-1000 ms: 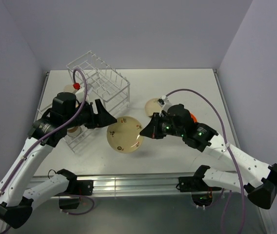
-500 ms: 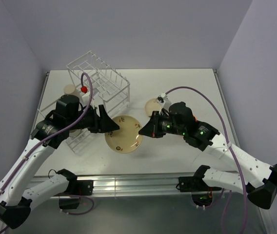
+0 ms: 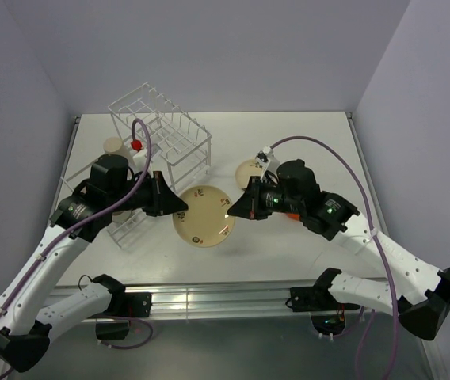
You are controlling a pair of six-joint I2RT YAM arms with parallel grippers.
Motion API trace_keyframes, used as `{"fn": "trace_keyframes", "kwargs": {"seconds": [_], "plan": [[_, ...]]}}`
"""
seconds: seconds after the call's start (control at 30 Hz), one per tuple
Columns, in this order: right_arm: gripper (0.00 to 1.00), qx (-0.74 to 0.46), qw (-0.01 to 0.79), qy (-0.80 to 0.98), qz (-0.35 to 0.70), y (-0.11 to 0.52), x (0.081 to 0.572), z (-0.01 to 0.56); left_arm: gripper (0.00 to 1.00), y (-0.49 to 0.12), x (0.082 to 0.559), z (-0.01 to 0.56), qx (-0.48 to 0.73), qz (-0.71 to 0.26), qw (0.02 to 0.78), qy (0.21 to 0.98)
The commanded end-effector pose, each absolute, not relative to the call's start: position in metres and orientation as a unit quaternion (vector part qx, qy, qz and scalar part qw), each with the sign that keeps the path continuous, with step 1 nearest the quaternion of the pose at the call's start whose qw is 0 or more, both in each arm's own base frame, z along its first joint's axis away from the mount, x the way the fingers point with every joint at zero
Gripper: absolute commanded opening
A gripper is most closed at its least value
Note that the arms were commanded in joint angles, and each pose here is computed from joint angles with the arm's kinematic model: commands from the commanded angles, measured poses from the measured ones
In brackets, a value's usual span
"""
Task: Load the mixed dishes into the dish rack
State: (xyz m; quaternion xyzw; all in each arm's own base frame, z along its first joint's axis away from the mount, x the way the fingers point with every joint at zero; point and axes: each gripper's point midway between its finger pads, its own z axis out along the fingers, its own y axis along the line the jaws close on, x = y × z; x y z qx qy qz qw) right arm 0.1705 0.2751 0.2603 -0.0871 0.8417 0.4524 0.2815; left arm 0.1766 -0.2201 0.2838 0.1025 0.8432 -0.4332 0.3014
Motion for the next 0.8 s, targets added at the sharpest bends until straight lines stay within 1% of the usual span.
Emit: {"fn": "trace_keyframes", "kwargs": {"seconds": [0.0,0.2,0.23,0.3,0.33,0.37,0.43,0.57,0.6,0.63,0.67,0.7,0.77], "plan": [[0.0,-0.11,0.325,0.8,0.492,0.285,0.177,0.308,0.0,-0.236,0.169,0.31,0.134,-0.483,0.304,0.81],[0.0,-0.129,0.329,0.794,0.496,0.288,0.179,0.32,0.0,-0.24,0.17,0.335,0.138,-0.511,0.336,0.779],[0.03,-0.128,0.33,0.793,0.496,0.288,0.18,0.324,0.0,-0.24,0.17,0.34,0.139,-0.516,0.34,0.774],[0.21,-0.129,0.334,0.794,0.491,0.287,0.184,0.326,0.0,-0.24,0.171,0.347,0.138,-0.516,0.35,0.77],[0.35,-0.123,0.337,0.797,0.486,0.284,0.186,0.327,0.0,-0.239,0.172,0.353,0.139,-0.514,0.359,0.767],[0.6,-0.12,0.341,0.799,0.481,0.282,0.189,0.328,0.0,-0.236,0.174,0.354,0.133,-0.507,0.365,0.769],[0.89,-0.108,0.355,0.802,0.468,0.273,0.195,0.331,0.0,-0.233,0.175,0.364,0.137,-0.499,0.381,0.766],[0.93,-0.064,0.398,0.813,0.421,0.236,0.22,0.336,0.0,-0.221,0.189,0.383,0.118,-0.462,0.427,0.768],[0.93,-0.053,0.41,0.813,0.41,0.225,0.223,0.34,0.0,-0.211,0.201,0.385,0.095,-0.433,0.449,0.776],[0.93,-0.038,0.419,0.818,0.393,0.213,0.226,0.339,0.0,-0.205,0.205,0.403,0.093,-0.42,0.478,0.766],[0.93,-0.021,0.441,0.814,0.378,0.195,0.232,0.345,0.0,-0.2,0.213,0.408,0.083,-0.404,0.493,0.766],[0.93,-0.012,0.451,0.813,0.369,0.186,0.234,0.347,0.0,-0.183,0.227,0.422,0.058,-0.361,0.537,0.76],[0.93,-0.004,0.469,0.812,0.348,0.17,0.234,0.351,0.0,-0.165,0.242,0.435,0.034,-0.312,0.579,0.752]]}}
